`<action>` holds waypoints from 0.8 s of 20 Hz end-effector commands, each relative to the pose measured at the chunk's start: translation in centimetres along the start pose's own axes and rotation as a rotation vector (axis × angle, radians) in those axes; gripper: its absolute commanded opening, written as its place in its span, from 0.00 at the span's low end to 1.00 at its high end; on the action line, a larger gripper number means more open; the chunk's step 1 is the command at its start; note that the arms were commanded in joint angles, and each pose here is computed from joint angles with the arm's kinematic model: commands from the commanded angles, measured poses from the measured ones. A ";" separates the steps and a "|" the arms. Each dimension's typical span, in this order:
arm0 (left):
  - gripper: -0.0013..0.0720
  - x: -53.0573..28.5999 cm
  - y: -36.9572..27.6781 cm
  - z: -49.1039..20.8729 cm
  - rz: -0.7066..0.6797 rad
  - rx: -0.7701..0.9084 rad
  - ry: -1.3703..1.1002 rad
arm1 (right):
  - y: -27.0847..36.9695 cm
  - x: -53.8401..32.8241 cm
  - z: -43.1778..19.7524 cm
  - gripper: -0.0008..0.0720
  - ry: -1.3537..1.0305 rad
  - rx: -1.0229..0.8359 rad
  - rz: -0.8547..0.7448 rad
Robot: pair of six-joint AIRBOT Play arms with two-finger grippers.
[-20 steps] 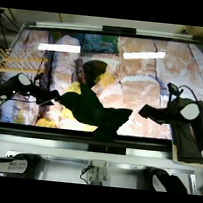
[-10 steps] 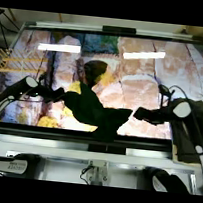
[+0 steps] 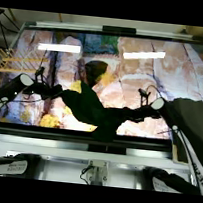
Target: Fold the shirts.
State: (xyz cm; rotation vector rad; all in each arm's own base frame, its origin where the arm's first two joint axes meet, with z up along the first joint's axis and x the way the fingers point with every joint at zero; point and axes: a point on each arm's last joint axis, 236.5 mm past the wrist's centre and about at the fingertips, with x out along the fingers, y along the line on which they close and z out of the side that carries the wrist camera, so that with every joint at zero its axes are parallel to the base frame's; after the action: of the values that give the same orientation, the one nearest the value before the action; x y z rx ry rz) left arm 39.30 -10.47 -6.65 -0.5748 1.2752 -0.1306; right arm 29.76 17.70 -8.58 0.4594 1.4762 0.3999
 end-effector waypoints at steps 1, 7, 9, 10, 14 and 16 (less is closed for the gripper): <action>0.07 -0.6 -0.4 -0.2 -0.008 0.011 0.005 | 0.6 1.8 -0.3 0.33 0.031 0.007 0.041; 0.06 -11.2 -6.6 5.9 -0.091 0.227 -0.281 | 3.5 -5.5 3.0 0.10 -0.047 -0.299 -0.048; 0.06 -20.1 -10.5 8.9 -0.118 0.345 -0.485 | 5.7 -13.3 6.4 0.10 -0.225 -0.471 -0.166; 0.06 -26.0 -12.7 9.9 -0.135 0.395 -0.618 | 7.2 -18.1 8.0 0.11 -0.355 -0.538 -0.225; 0.06 -46.9 -19.6 7.0 -0.211 0.550 -1.070 | 15.3 -39.3 8.3 0.10 -0.989 -0.652 -0.303; 0.06 -52.3 -19.8 4.1 -0.158 0.602 -1.199 | 17.5 -46.1 5.0 0.10 -1.198 -0.677 -0.290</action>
State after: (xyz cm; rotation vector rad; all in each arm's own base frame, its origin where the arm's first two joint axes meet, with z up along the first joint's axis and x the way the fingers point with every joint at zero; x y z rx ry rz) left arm 38.29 -6.27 39.65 -0.2458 0.2230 -0.2868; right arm 36.78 11.73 28.11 -0.0770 0.5248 0.3868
